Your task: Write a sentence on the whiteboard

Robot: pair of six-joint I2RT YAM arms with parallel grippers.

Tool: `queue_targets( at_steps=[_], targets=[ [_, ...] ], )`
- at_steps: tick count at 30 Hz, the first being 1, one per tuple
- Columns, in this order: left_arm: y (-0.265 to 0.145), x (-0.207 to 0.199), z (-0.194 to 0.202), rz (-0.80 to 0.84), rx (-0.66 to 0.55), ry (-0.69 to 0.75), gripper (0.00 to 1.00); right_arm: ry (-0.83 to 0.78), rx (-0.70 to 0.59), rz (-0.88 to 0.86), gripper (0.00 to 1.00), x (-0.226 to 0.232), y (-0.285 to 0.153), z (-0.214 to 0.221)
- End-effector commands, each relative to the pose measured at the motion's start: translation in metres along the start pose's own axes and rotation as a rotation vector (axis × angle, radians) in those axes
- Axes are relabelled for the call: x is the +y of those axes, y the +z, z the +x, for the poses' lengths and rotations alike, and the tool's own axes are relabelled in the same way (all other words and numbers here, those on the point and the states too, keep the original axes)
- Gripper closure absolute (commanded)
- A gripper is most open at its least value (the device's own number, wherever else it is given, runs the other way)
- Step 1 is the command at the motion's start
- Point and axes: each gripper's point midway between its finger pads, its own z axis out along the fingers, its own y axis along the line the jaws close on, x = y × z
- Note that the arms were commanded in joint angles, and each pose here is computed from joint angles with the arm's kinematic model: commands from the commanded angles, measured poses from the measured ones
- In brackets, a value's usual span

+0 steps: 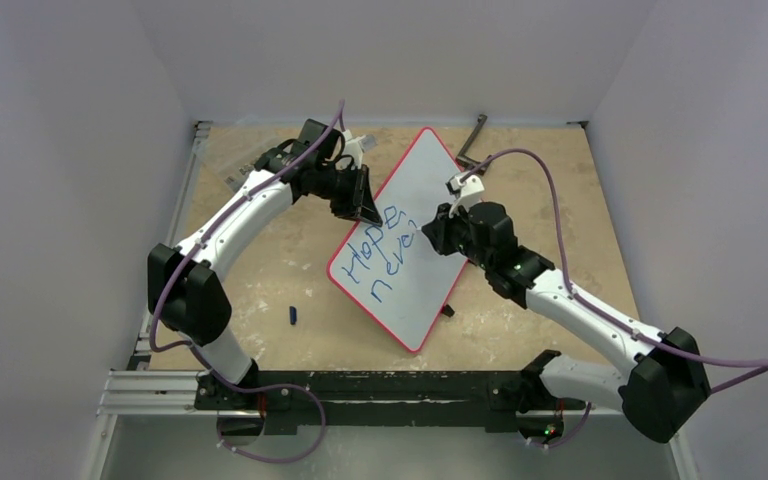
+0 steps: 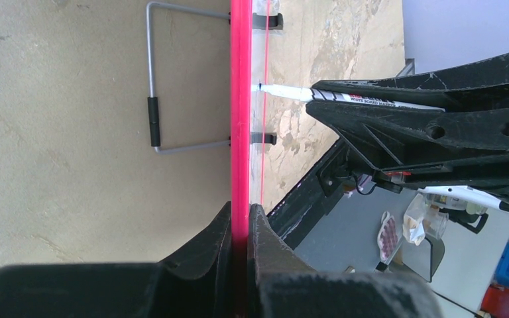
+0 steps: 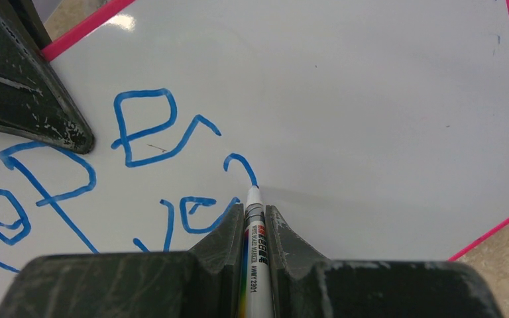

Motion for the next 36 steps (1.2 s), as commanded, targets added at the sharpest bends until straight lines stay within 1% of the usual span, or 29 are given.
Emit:
queue_targets(
  at_steps=[1, 10, 26, 36],
  targets=[
    [-0.023, -0.007, -0.02, -0.042, -0.112, 0.086, 1.0, 0.031, 0.023, -0.006, 1.0, 0.0, -0.006, 0.014],
    [-0.023, -0.008, -0.02, -0.04, -0.111, 0.084, 1.0, 0.068, 0.027, -0.03, 1.0, 0.004, -0.012, 0.02],
    [-0.024, -0.008, -0.02, -0.04, -0.114, 0.087, 1.0, 0.036, -0.023, -0.031, 1.0, 0.01, -0.004, -0.014],
    [-0.024, -0.009, -0.02, -0.036, -0.113, 0.087, 1.0, 0.012, -0.044, -0.005, 1.0, 0.009, 0.009, -0.032]
  ],
)
